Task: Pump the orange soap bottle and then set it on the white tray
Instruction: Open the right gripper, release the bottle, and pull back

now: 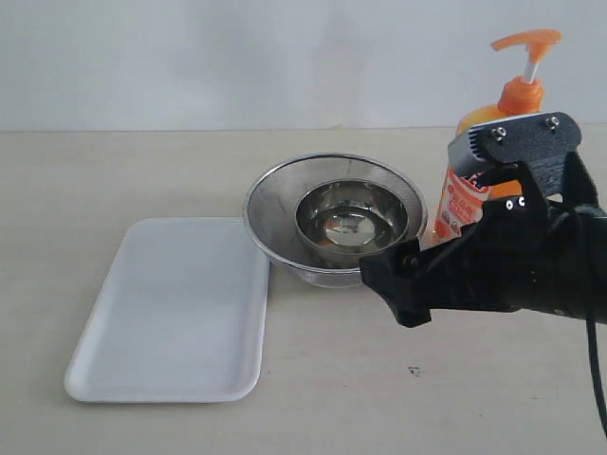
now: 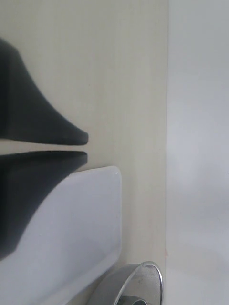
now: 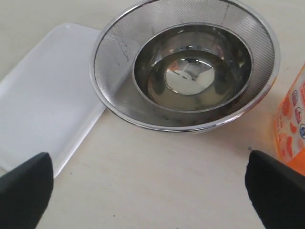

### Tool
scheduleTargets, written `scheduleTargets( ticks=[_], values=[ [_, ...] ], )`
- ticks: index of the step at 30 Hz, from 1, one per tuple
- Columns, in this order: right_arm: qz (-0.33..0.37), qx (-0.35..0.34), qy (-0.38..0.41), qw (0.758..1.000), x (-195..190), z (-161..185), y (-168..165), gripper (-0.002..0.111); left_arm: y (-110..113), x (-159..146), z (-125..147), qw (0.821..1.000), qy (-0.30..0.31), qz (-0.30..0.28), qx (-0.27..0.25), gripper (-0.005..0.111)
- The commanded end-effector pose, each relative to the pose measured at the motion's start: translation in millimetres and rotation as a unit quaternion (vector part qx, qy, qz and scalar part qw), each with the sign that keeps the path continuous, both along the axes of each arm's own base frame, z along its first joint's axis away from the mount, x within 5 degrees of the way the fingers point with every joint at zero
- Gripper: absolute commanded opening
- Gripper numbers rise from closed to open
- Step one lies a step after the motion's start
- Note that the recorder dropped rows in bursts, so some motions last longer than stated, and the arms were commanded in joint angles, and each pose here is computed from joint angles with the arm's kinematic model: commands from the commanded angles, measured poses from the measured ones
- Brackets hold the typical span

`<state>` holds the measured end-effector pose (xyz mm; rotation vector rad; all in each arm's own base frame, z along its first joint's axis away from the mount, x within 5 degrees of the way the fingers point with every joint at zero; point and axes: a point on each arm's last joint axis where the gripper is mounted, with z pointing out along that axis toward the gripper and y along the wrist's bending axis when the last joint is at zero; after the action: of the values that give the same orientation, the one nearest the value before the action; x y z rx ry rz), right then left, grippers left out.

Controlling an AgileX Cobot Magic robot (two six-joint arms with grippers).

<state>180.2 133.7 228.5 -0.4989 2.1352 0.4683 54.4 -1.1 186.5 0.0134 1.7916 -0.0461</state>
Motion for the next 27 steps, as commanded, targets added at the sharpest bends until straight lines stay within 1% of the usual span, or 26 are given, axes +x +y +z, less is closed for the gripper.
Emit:
scheduleTargets(
  ticks=[1, 5, 8, 10, 16, 22, 24, 25, 27],
  values=[
    [-0.008, 0.000, -0.002, 1.000, 0, 0, -2, 0.104, 0, 0, -1, 1.000, -0.002, 0.002, -0.003, 0.005],
    [0.013, 0.009, 0.011, 1.000, -3, -1, 2, 0.104, 0, 0, -1, 1.000, -0.002, 0.002, -0.003, 0.005],
    [0.034, 0.016, 0.042, 0.998, -11, -11, 3, 0.104, 0, 0, -1, 1.000, -0.002, 0.002, -0.003, 0.005],
    [0.026, 0.004, 0.053, 0.998, -15, -20, -2, 0.104, 0, 0, -1, 1.000, -0.002, 0.002, -0.003, 0.005],
    [-0.053, -0.060, 0.042, 0.996, -18, -43, -26, 0.104, 0, 0, -1, 1.000, -0.002, 0.002, -0.003, 0.005],
    [-0.110, -0.105, 0.002, 0.988, -12, -42, -39, 0.104, 0, 0, -1, 1.000, -0.002, 0.002, -0.003, 0.005],
    [-0.138, -0.126, -0.020, 0.982, -8, -40, -46, 0.104, 0, 0, -1, 1.000, -0.002, 0.002, -0.003, 0.005],
    [-0.168, -0.134, -0.030, 0.976, -6, -39, -51, 0.104, 0, 0, -1, 1.000, -0.002, 0.002, -0.003, 0.005],
    [-0.180, -0.137, -0.035, 0.974, -5, -38, -53, 0.104, 0, 0, -1, 1.000, -0.002, 0.002, -0.003, 0.005]
  ],
)
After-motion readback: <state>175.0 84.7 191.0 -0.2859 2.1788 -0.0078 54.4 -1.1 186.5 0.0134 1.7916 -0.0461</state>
